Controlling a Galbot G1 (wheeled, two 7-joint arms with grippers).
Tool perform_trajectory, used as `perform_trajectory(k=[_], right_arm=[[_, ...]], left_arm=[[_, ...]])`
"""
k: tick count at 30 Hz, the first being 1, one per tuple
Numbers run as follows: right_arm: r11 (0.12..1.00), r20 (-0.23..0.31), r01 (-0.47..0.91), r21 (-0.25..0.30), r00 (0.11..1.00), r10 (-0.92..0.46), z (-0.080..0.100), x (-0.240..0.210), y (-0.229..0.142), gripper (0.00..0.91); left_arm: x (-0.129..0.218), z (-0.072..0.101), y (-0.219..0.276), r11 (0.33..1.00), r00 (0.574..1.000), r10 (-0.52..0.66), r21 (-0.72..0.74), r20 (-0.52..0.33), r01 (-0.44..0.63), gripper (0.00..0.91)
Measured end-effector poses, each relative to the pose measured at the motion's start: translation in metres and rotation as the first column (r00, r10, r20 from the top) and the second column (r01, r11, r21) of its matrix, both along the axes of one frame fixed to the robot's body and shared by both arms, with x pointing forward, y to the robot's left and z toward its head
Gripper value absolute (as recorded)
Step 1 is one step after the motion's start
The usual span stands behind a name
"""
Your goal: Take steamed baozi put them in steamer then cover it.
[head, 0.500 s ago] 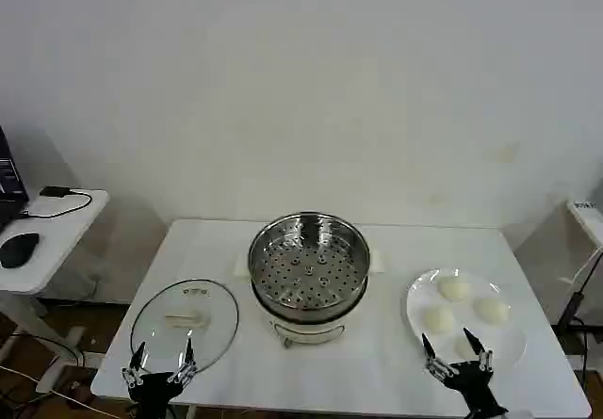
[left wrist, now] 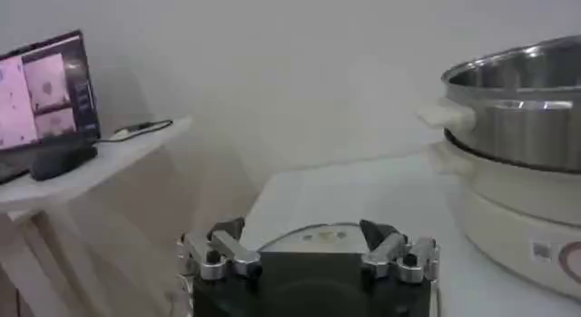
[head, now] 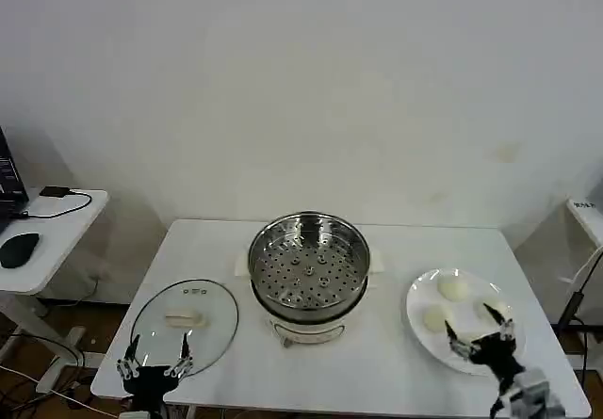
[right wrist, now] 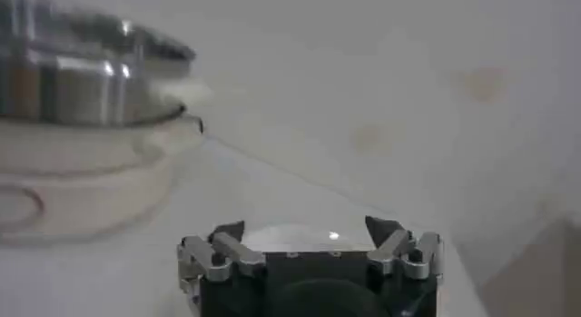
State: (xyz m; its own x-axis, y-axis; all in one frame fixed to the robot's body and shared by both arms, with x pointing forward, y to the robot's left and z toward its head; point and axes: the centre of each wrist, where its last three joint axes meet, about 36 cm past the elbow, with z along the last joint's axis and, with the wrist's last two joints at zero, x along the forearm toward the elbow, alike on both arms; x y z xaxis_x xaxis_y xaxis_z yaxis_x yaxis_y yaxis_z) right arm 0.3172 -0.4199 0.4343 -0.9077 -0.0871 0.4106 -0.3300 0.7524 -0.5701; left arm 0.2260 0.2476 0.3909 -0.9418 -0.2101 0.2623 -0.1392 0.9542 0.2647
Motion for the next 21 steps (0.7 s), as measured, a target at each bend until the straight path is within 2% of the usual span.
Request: perform_trajectory(k=[5, 11, 15, 21], right_arm=[[0.978, -0.072, -0.109, -0.179, 0.993, 0.097, 0.03, 0.035, -0.029, 0.907], [0.912, -0.188, -0.259, -0.32, 0.96, 0.207, 0.068, 0.082, -0.055, 0.907], [0.854, -0.276, -0.368, -0.367, 0.92, 0.278, 0.087, 0.117, -0.062, 0.907], [0.767, -0.406, -0.522, -0.373, 0.835, 0.371, 0.101, 0.175, -0.061, 0.907]], left_arm=[[-0.001, 0.0, -0.001, 1.0, 1.0, 0.002, 0.024, 0.001, -0.002, 0.907], [-0.001, 0.001, 0.001, 0.999, 1.0, 0.011, 0.043, 0.008, -0.011, 0.907], [0.001, 0.0, 0.002, 0.999, 1.0, 0.015, 0.05, 0.009, -0.015, 0.907], [0.002, 0.0, 0.001, 0.998, 1.0, 0.018, 0.053, 0.013, -0.019, 0.907]])
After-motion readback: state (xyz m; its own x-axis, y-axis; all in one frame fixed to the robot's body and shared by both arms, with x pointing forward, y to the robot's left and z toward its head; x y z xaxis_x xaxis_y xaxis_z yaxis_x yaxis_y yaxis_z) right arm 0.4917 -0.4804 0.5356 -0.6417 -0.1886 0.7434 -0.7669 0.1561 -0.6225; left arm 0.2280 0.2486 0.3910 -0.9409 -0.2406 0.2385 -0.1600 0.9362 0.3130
